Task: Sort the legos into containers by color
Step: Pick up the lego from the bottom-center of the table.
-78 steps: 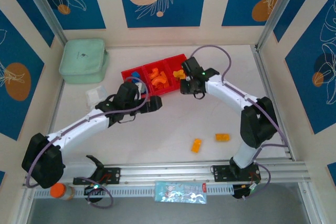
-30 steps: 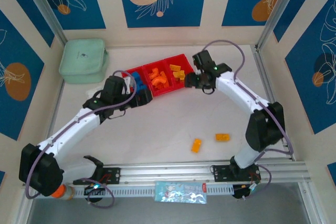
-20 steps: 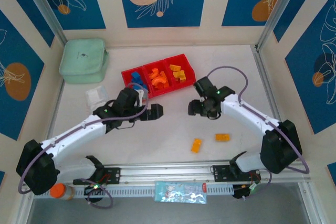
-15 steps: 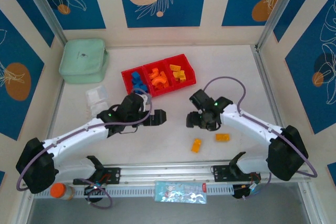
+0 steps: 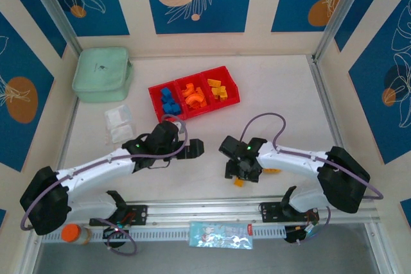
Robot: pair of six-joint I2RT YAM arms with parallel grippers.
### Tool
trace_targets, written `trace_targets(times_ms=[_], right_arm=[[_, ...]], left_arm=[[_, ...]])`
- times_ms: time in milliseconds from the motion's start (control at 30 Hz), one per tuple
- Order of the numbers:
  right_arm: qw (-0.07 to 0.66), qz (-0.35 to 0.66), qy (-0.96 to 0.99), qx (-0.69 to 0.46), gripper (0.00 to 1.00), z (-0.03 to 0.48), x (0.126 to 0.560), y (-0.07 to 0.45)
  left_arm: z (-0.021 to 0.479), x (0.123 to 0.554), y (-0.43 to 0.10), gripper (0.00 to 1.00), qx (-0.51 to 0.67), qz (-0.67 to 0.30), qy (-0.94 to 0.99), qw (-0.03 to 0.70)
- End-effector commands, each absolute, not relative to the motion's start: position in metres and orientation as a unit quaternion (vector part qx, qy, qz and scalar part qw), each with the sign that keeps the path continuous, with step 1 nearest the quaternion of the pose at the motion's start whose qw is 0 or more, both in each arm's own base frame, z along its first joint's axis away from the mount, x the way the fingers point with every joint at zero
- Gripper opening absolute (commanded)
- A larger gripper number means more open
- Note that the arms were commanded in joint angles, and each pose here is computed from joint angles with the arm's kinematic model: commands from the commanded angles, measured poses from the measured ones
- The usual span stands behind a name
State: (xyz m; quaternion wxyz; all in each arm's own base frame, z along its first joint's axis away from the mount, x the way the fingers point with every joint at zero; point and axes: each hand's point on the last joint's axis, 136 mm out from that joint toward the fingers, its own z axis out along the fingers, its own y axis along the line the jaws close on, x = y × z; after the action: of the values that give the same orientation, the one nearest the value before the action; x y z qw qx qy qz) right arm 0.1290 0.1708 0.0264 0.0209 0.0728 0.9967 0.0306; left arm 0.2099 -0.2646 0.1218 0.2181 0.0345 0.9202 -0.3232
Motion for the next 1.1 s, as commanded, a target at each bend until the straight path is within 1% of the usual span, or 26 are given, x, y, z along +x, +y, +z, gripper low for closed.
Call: trace_targets(times_ms=[0, 100, 333, 433, 600, 767, 867, 1067], right_arm=[[0.020, 0.027, 0.996, 0.084, 0.66, 0.019, 0.129, 0.173], [0.023, 0.029, 0.997, 0.074, 0.59, 0.019, 0.131, 0.176], [0.029, 0.027, 0.998, 0.057, 0.37, 0.021, 0.134, 0.177], [0.036, 0.035, 0.998, 0.047, 0.29, 0.026, 0.137, 0.180], [0.064, 0.051, 0.996, 0.021, 0.28, 0.047, 0.152, 0.189], [0.111, 0.078, 0.991, -0.019, 0.28, 0.081, 0.185, 0.205], [0.135, 0.102, 0.985, -0.036, 0.28, 0.098, 0.214, 0.217], [0.203, 0.115, 0.971, -0.059, 0.29, 0.137, 0.290, 0.237]], left_arm=[[0.115, 0.210, -0.266, 0.99, 0.030, -0.318, 0.923, 0.216], [0.116, 0.211, -0.267, 0.99, 0.033, -0.317, 0.923, 0.216], [0.116, 0.212, -0.266, 0.99, 0.033, -0.313, 0.924, 0.219], [0.117, 0.212, -0.267, 0.99, 0.034, -0.313, 0.923, 0.220], [0.125, 0.215, -0.267, 0.99, 0.042, -0.311, 0.922, 0.228], [0.139, 0.222, -0.267, 0.99, 0.054, -0.310, 0.917, 0.243], [0.147, 0.227, -0.262, 0.99, 0.053, -0.304, 0.917, 0.253], [0.169, 0.244, -0.240, 0.99, 0.035, -0.303, 0.909, 0.285]])
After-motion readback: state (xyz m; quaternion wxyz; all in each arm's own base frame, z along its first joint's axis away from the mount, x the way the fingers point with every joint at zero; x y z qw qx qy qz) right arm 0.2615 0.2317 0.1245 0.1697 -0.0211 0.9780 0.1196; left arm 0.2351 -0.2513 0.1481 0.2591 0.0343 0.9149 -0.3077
